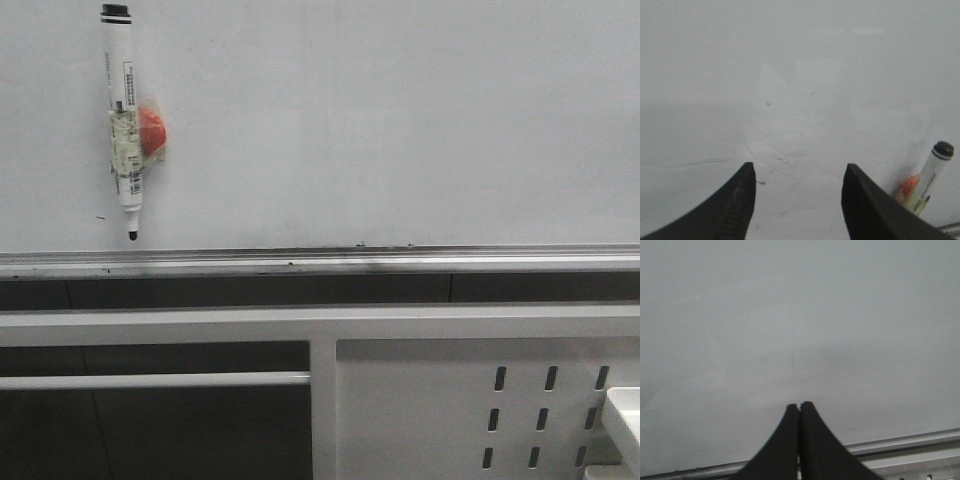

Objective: Write number 1 on whiteboard

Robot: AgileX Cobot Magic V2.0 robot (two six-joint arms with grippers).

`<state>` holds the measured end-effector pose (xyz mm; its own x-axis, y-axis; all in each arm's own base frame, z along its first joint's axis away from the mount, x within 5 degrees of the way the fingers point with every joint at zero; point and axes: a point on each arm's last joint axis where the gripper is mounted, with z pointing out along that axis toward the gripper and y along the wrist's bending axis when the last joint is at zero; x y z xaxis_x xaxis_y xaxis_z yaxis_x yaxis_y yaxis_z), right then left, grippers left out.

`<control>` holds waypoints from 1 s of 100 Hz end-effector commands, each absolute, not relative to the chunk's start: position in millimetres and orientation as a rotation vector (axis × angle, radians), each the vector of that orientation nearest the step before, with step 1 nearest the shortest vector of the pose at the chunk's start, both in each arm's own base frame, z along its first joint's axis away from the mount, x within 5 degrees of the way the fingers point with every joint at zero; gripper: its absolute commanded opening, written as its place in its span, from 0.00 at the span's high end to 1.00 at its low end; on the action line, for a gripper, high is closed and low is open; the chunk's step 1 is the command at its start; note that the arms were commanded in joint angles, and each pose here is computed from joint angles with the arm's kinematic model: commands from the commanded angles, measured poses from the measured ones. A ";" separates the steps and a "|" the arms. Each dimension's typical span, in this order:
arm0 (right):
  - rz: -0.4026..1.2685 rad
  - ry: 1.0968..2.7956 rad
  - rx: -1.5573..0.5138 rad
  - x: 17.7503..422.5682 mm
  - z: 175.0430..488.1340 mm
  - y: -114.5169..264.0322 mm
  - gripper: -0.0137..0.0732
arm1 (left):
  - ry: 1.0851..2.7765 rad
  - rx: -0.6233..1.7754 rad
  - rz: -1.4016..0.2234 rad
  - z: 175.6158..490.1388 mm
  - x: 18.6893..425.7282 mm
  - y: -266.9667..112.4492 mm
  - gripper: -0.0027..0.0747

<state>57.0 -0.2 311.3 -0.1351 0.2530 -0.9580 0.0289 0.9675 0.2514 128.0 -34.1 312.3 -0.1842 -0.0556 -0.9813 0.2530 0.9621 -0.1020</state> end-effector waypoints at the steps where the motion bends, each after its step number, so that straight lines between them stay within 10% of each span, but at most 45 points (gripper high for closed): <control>1: 0.200 1.642 0.203 58.8 324.3 0.0 0.92 | 1.648 0.077 -0.316 327.6 135.2 -34.6 0.49; 100: 0.256 1.690 0.237 58.3 319.8 2.2 0.92 | 1.473 0.374 -0.378 191.8 151.7 -115.1 0.49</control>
